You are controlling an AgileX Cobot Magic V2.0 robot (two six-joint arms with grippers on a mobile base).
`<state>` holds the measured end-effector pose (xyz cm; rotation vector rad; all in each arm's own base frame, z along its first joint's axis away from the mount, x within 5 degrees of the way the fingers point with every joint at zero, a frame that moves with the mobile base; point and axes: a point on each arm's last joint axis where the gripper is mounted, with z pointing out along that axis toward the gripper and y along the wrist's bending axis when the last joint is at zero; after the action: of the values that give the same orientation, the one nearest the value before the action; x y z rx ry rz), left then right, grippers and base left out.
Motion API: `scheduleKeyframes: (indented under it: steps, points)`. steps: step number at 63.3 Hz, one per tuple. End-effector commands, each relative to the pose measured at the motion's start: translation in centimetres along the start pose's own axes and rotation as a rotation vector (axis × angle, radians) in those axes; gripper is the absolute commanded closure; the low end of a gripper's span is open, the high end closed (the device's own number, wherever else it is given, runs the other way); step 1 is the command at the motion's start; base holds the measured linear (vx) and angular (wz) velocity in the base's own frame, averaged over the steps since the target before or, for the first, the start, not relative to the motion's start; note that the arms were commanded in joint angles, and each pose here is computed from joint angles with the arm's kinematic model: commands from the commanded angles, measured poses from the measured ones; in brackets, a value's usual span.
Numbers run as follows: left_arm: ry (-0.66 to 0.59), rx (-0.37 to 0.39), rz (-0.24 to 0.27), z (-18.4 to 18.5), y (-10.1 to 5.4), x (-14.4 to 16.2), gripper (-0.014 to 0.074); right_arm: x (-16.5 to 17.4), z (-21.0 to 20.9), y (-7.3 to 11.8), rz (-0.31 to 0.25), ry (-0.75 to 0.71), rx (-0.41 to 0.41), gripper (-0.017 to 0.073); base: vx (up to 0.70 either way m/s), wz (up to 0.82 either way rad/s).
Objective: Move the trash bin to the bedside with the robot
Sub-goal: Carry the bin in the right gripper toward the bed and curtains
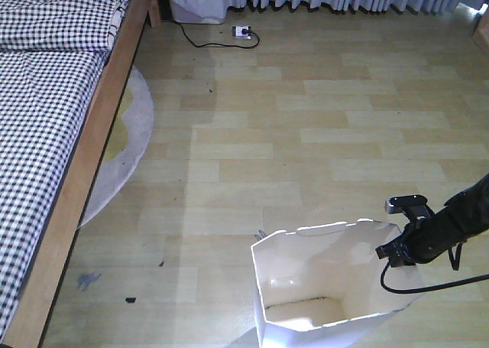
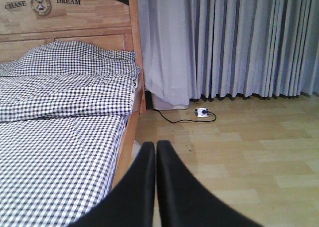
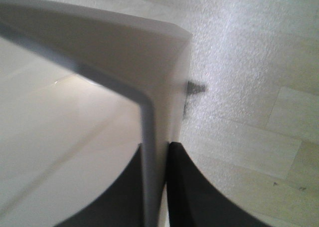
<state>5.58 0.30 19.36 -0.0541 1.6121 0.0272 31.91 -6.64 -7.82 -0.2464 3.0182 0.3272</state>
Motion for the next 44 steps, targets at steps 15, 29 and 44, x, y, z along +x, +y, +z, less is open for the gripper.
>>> scheduleKeyframes:
  steps: [15, 29, 44]
  points:
    - [-0.097, 0.005, -0.009, -0.19, -0.05, -1.38, 0.06, -1.64, -2.63, 0.84, 0.007, -0.056, -0.09, 0.0564, 0.29, -0.05]
    - [-0.097, 0.005, -0.009, -0.19, -0.05, -1.38, 0.06, -1.64, -2.63, 0.84, 0.007, -0.056, -0.09, 0.0564, 0.29, -0.07]
    - [-0.097, 0.005, -0.009, -0.19, -0.05, -1.38, 0.06, -1.64, -2.63, 0.84, 0.007, -0.056, -0.09, 0.0564, 0.29, -0.08]
